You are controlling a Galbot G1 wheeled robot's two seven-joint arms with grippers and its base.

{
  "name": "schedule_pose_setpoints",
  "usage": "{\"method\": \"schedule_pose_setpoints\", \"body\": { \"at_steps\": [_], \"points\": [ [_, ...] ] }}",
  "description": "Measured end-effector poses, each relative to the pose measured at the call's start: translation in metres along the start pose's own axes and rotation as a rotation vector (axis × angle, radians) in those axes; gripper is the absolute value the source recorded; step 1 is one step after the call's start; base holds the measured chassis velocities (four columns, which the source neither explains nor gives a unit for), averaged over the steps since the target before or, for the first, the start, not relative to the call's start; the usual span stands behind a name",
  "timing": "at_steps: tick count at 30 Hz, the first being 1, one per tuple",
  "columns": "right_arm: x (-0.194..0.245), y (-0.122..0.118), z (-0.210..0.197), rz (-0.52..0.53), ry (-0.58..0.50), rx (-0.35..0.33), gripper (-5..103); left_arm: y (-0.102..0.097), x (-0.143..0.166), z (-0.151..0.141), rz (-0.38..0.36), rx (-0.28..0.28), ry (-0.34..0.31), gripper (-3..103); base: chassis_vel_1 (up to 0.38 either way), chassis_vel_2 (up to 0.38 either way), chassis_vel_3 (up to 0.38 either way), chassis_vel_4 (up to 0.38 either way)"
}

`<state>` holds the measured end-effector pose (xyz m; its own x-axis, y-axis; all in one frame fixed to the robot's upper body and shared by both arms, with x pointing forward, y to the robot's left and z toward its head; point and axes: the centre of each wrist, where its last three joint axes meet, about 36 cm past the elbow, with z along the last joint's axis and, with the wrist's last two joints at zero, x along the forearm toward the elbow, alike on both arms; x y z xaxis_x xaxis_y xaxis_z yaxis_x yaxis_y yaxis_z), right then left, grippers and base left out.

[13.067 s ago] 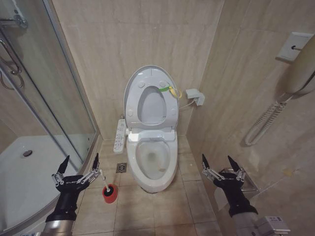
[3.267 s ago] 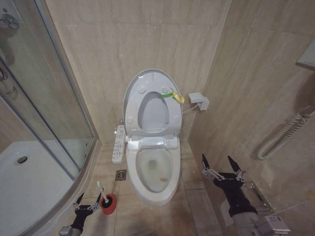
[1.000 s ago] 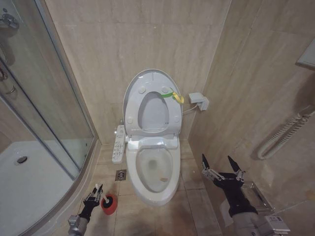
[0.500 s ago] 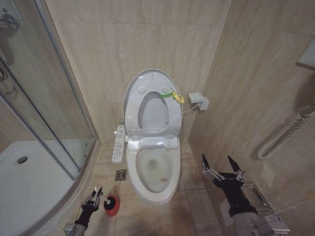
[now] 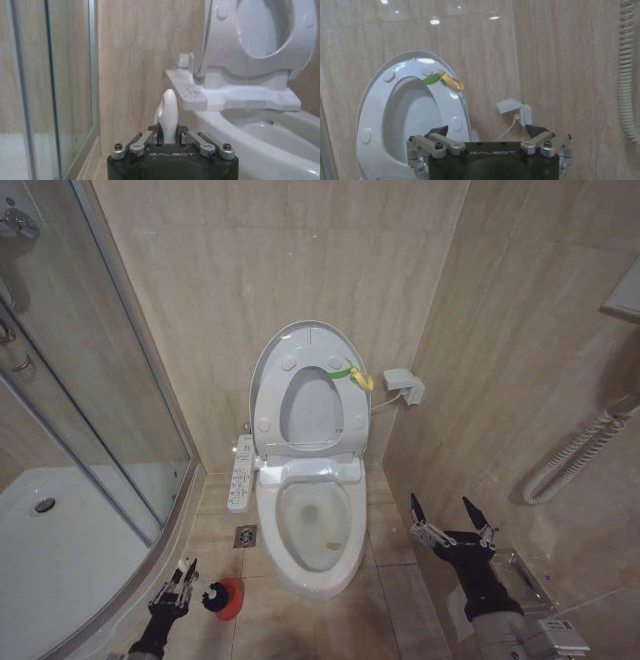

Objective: Open the toilet lid, clean the toilet bowl with a toilet brush, close the toilet lid, and flush.

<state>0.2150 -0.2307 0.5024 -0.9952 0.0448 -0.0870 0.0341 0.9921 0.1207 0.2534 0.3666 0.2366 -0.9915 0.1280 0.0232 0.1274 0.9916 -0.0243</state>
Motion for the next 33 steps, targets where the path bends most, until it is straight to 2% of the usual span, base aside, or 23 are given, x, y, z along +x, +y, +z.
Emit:
{"method": "schedule_pose_setpoints", "body": {
  "at_steps": [4, 8, 11, 14, 15, 21, 33],
  "points": [
    [0.0, 0.0, 0.0, 0.0, 0.0, 0.0, 100, -0.005, 0.021, -0.009, -0.005, -0.001, -0.035, 21, 0.0, 0.0, 0.0, 0.0],
    [0.0, 0.0, 0.0, 0.0, 0.0, 0.0, 100, -0.006, 0.028, -0.021, 0.008, -0.008, -0.078, 21, 0.0, 0.0, 0.0, 0.0],
    [0.0, 0.0, 0.0, 0.0, 0.0, 0.0, 100, -0.006, 0.026, -0.034, 0.021, -0.014, -0.108, 21, 0.0, 0.0, 0.0, 0.0],
    [0.0, 0.0, 0.0, 0.0, 0.0, 0.0, 100, -0.008, 0.015, -0.066, 0.051, -0.026, -0.166, 21, 0.0, 0.0, 0.0, 0.0],
    [0.0, 0.0, 0.0, 0.0, 0.0, 0.0, 100, -0.008, 0.015, -0.066, 0.051, -0.026, -0.166, 21, 0.0, 0.0, 0.0, 0.0],
    [0.0, 0.0, 0.0, 0.0, 0.0, 0.0, 100, -0.021, -0.003, -0.116, 0.091, -0.046, -0.258, 21, 0.0, 0.0, 0.0, 0.0],
    [0.0, 0.0, 0.0, 0.0, 0.0, 0.0, 100, -0.051, 0.003, -0.176, 0.152, -0.055, -0.323, 21, 0.0, 0.0, 0.0, 0.0]
  ]
}}
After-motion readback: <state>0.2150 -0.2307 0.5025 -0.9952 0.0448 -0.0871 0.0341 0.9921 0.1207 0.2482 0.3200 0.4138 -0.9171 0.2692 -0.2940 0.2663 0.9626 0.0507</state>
